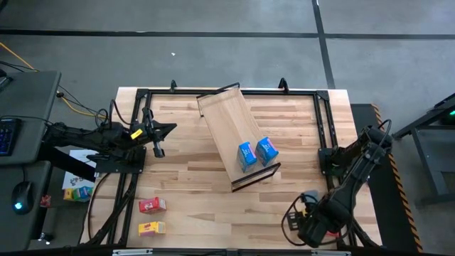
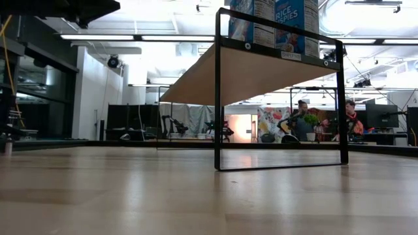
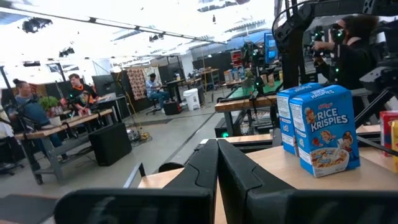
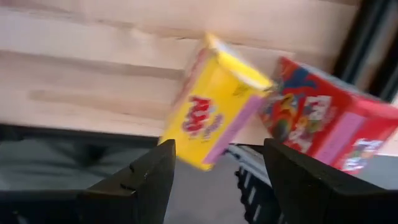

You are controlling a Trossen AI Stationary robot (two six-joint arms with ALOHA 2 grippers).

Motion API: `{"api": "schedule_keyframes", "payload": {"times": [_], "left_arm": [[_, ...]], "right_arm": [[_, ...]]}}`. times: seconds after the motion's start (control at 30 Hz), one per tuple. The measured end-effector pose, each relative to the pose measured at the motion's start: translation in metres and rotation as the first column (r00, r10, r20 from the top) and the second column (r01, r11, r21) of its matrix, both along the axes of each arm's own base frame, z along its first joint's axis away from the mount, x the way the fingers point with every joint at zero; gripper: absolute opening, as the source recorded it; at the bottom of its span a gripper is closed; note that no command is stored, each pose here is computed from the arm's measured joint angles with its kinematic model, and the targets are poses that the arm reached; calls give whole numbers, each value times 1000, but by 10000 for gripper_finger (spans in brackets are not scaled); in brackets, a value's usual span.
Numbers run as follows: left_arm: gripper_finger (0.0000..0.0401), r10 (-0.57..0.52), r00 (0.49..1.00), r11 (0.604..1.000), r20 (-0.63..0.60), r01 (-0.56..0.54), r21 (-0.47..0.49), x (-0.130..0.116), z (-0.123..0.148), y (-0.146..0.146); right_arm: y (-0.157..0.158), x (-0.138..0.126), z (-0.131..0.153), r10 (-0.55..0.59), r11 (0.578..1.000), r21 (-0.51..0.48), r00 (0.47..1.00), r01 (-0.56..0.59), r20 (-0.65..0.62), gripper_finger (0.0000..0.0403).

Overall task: Stack cereal on shelf
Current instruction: Put the right yellow cereal box on the shelf

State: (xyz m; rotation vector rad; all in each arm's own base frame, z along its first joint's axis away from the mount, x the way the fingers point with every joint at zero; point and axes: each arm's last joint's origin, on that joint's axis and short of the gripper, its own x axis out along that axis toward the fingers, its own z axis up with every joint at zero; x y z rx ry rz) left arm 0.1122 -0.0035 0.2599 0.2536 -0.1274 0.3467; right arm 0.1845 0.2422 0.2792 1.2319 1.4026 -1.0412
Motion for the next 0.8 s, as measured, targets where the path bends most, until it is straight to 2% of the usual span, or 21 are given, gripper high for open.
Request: {"api": "schedule_keyframes", "payload": {"times": [0.3, 0.47, 0.8], "left_arm": [[1, 4, 1000, 1000, -4, -4, 8, 0, 0, 0], [1, 3, 1000, 1000, -5, -3, 4, 0, 0, 0], [1, 3, 1000, 1000, -5, -3, 3, 0, 0, 0]], "right_arm": [[-12, 10, -1, -49, 998, -34, 999, 49, -11, 236], [-6, 12, -7, -44, 999, -6, 997, 44, -58, 236], [-1, 16, -19, -40, 998, -58, 997, 37, -63, 236]]}}
